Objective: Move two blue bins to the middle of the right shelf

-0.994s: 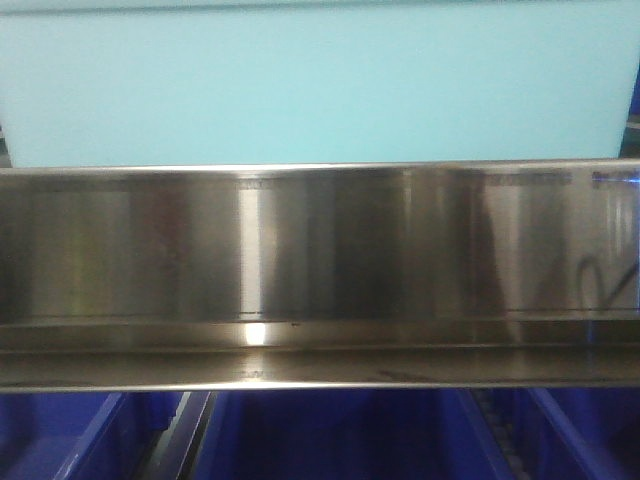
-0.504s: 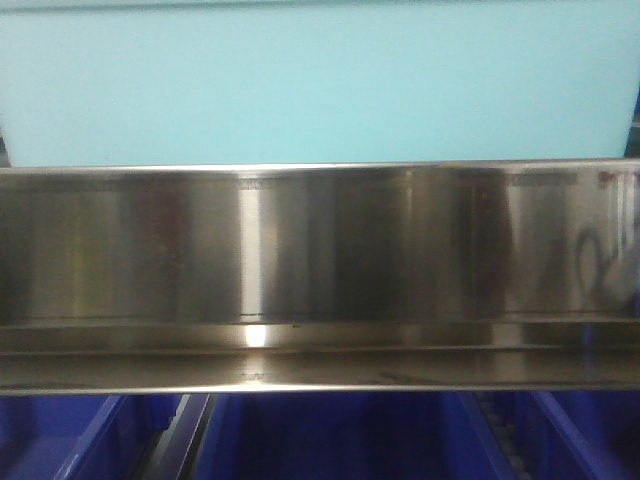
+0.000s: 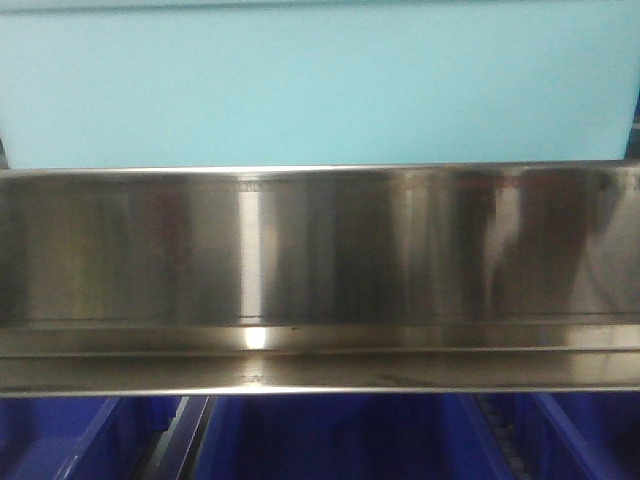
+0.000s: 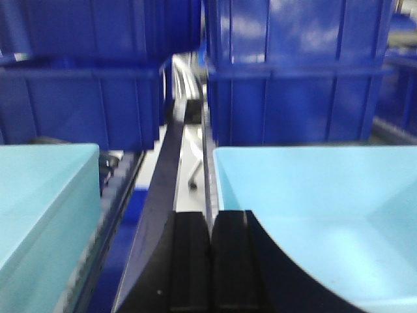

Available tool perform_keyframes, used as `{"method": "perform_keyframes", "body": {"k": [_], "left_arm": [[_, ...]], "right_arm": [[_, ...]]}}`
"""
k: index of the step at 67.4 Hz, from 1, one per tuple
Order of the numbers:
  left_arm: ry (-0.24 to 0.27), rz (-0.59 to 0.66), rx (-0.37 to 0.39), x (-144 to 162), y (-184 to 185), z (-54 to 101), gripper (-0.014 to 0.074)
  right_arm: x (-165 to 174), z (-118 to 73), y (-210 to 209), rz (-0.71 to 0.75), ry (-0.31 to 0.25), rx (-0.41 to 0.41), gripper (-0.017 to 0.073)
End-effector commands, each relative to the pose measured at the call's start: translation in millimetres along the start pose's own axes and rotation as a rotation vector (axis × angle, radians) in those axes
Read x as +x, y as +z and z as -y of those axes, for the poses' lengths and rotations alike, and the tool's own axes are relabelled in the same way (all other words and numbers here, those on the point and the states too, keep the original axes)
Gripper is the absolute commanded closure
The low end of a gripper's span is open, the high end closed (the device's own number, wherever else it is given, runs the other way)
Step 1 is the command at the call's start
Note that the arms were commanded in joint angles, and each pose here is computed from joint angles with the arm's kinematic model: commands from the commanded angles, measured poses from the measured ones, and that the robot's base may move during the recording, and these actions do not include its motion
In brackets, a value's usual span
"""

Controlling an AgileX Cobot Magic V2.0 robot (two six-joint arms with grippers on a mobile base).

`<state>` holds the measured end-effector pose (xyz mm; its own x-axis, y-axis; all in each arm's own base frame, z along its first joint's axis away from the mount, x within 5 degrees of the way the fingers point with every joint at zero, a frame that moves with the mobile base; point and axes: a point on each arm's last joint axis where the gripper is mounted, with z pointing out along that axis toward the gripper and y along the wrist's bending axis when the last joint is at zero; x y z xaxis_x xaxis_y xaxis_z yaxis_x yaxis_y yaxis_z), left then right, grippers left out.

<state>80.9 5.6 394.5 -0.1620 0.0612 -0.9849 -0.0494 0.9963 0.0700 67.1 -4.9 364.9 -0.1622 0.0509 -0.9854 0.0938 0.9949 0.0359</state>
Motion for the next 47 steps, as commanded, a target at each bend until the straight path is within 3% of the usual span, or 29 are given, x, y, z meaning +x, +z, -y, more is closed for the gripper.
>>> {"method": "perform_keyframes", "body": {"k": [1, 12, 23, 27, 33, 37, 47], "left_arm": [[0.003, -0.105, 0.0, -20.2, 18.2, -0.3, 0.0704], [0.004, -0.157, 0.0, -47.2, 48.4, 0.1, 0.0704], [0.009, -0.185, 0.004, -50.1, 72.2, 2.0, 0.0704], [0.01, -0.143, 0.01, -52.8, 83.5, 3.5, 0.0704], [-0.017, -0.125, 0.027, -52.7, 104.2, 6.9, 0.0704], [-0.047, -0.183, 0.042, -52.7, 118.9, 9.5, 0.0704], [-0.101, -0.323, 0.105, -63.5, 146.0, 27.7, 0.0704]], "right_arm": [[-19.2, 0.0, 14.3, -0.065, 0.0, 0.001, 0.0726], [-52.2, 0.1, 34.2, -0.057, 0.0, 0.002, 0.0726], [-61.1, 0.8, 47.9, -0.026, 0.003, 0.005, 0.0726], [-62.3, 1.2, 56.9, -0.018, 0.041, 0.005, 0.0726], [-58.7, 0.7, 75.3, -0.084, 0.084, -0.007, 0.0726], [-56.7, -1.3, 89.9, -0.178, 0.099, -0.023, 0.0725], [-61.1, -15.8, 120.9, -0.35, 0.051, -0.081, 0.0708]]}}
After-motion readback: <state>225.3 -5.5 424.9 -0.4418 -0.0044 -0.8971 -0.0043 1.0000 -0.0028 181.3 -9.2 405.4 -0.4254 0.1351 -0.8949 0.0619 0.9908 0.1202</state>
